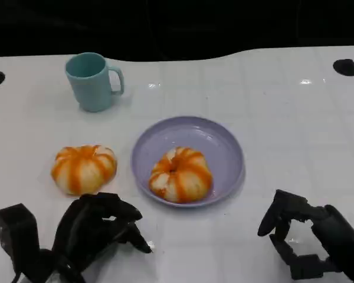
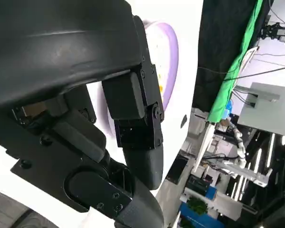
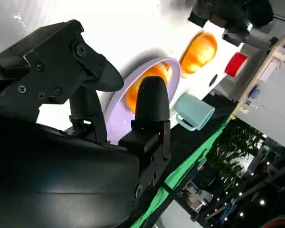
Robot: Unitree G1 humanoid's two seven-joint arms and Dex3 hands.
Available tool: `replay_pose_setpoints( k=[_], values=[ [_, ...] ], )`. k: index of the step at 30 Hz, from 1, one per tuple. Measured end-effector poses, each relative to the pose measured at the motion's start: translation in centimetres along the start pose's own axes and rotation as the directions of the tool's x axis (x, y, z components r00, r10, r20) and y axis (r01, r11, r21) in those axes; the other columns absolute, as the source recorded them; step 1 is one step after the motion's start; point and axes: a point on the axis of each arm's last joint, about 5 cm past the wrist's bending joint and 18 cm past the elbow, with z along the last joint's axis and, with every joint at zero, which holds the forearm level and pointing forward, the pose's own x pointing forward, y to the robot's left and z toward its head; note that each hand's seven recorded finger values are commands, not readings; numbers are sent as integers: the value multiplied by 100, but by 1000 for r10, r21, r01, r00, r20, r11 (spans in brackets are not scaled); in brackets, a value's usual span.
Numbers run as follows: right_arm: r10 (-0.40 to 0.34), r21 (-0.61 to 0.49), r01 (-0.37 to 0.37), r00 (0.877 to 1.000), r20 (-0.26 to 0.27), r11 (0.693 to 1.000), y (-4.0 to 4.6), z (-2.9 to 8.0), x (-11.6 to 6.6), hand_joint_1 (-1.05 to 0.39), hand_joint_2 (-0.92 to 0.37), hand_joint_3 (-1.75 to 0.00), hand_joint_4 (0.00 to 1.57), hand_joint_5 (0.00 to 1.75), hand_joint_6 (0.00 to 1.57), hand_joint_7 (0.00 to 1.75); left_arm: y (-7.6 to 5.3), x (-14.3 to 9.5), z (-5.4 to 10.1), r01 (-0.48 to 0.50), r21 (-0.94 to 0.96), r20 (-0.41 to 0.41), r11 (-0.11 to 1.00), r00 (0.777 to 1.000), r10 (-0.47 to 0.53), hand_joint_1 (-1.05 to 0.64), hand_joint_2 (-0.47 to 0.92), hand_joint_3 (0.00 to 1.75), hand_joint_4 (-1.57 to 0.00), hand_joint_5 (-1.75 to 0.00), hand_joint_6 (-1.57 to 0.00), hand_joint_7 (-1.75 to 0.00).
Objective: Grasp the bread from the table and place it into the plate.
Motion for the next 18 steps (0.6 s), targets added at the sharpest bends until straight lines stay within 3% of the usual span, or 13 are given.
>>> replay_pose_setpoints(
  k=[18],
  values=[
    [-4, -39, 5, 1000, 18, 999, -14, -31, 0, -9, -45, -116, 63, 175, 56, 142, 7, -6, 1, 1, -1, 2, 1000, 1000, -1, -105, 70, 0, -157, -59, -157, -21]
  ],
)
